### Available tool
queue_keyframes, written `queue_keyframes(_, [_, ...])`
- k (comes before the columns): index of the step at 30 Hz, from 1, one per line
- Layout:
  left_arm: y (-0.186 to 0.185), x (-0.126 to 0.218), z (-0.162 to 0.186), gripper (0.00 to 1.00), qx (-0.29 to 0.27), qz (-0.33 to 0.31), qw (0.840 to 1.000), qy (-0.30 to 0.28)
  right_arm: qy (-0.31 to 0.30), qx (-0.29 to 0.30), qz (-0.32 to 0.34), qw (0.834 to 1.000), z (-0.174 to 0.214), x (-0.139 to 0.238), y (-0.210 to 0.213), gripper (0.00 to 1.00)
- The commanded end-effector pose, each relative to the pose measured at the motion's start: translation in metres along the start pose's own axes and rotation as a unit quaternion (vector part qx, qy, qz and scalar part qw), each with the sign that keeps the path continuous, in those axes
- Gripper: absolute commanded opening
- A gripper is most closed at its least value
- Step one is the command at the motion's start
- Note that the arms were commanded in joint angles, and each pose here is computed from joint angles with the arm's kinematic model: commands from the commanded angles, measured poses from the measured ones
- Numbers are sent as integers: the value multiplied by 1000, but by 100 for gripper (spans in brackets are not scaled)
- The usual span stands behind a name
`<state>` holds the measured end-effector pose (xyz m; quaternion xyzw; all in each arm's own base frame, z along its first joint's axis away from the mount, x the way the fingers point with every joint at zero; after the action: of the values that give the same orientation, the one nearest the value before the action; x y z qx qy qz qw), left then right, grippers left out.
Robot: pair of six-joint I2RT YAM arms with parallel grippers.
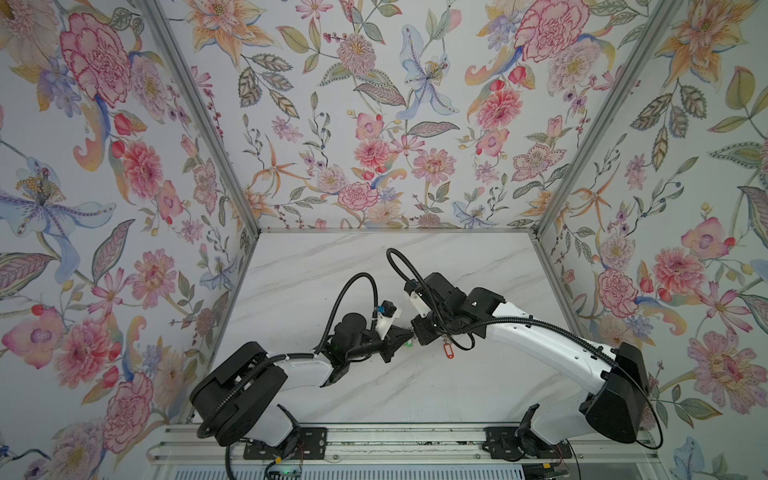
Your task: Remove the keys from the keyring
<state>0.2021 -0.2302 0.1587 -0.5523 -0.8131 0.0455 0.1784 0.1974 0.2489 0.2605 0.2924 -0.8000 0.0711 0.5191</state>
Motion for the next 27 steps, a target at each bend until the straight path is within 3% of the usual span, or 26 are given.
queue_keyframes(1, [10, 5, 8, 0, 26, -35, 999, 29, -16, -1, 2, 1000, 0, 10, 2, 0])
queue_keyframes(13, [5, 12, -9, 0, 22, -36, 999, 22, -23, 21, 77, 997, -1, -3, 3, 0])
queue_keyframes(27, [-6, 21, -25, 0, 31, -15, 999, 0, -63, 15, 64, 996, -15, -10, 13, 0])
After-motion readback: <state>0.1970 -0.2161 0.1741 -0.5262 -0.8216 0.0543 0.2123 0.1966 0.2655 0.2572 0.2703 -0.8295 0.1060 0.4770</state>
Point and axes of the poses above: each gripper's point midway between its finger pads, its own x axis back along the fingers, its own y axis along the line the jaws close on, z = x × y, the point moved 10 cm from there along x, back along the fingers, and after that the axes turned 5 degrees about -x, right-handed, at the moved point
